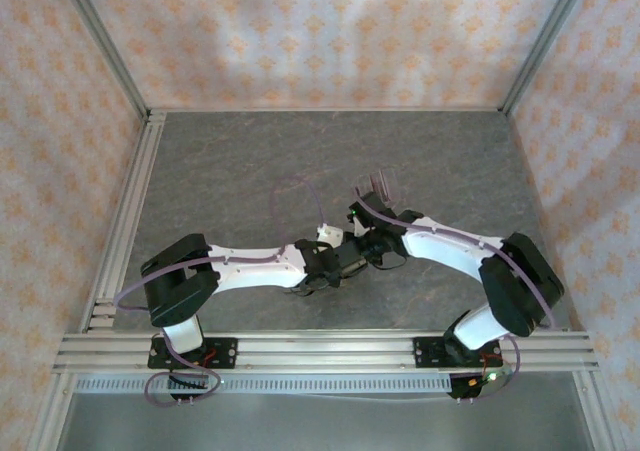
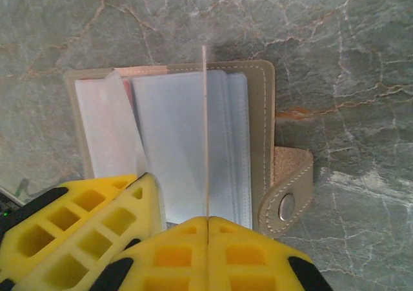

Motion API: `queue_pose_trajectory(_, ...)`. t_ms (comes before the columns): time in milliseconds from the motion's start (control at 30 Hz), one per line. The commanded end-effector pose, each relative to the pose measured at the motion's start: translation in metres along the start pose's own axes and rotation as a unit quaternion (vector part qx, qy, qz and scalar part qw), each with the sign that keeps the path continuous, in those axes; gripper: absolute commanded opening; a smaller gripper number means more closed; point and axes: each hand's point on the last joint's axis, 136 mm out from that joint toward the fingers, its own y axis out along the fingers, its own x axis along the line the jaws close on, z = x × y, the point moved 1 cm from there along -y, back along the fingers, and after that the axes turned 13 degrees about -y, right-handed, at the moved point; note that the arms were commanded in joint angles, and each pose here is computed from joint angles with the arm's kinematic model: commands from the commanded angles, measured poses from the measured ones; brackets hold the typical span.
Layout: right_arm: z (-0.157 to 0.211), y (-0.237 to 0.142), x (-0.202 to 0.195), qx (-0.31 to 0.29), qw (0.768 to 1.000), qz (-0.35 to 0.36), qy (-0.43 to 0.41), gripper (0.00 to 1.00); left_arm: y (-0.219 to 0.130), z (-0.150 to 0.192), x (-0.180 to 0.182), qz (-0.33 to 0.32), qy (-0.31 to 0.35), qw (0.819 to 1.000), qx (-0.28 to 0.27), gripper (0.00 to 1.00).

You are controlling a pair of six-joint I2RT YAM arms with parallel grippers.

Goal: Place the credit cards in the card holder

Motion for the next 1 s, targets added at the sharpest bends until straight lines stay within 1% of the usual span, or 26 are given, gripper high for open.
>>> queue_pose_trajectory(0,0.003,0.004,-0.011,0.002,0.999,0.041,-0.003,0.00,-0.001,-0.009,0.006,-0.012,-0.012,0.999,-0.028,0.00)
queue_pose_trajectory(100,0.005,0.005,-0.017,0.006,0.999,0.054,-0.002,0.00,0.000,-0.008,0.009,-0.019,-0.013,0.999,-0.030,0.01)
queue_pose_trajectory(200,0.007,0.007,-0.021,0.012,0.998,0.064,-0.002,0.00,-0.002,-0.009,0.014,-0.027,-0.015,0.999,-0.036,0.05)
queue_pose_trajectory(433,0.008,0.008,-0.026,0.017,0.997,0.077,-0.003,0.00,-0.008,-0.010,0.031,-0.049,-0.027,0.997,-0.055,0.17)
queue_pose_trajectory(533,0.008,0.008,-0.026,0.018,0.997,0.080,-0.005,0.00,-0.012,-0.011,0.041,-0.057,-0.043,0.995,-0.064,0.26)
queue_pose_trajectory(800,0.005,0.009,-0.025,0.019,0.997,0.080,-0.011,0.00,-0.016,-0.005,0.079,-0.110,-0.087,0.987,-0.082,0.29)
queue_pose_trajectory(967,0.005,0.008,-0.026,0.020,0.996,0.083,-0.013,0.00,-0.030,-0.004,0.114,-0.144,-0.141,0.973,-0.114,0.29)
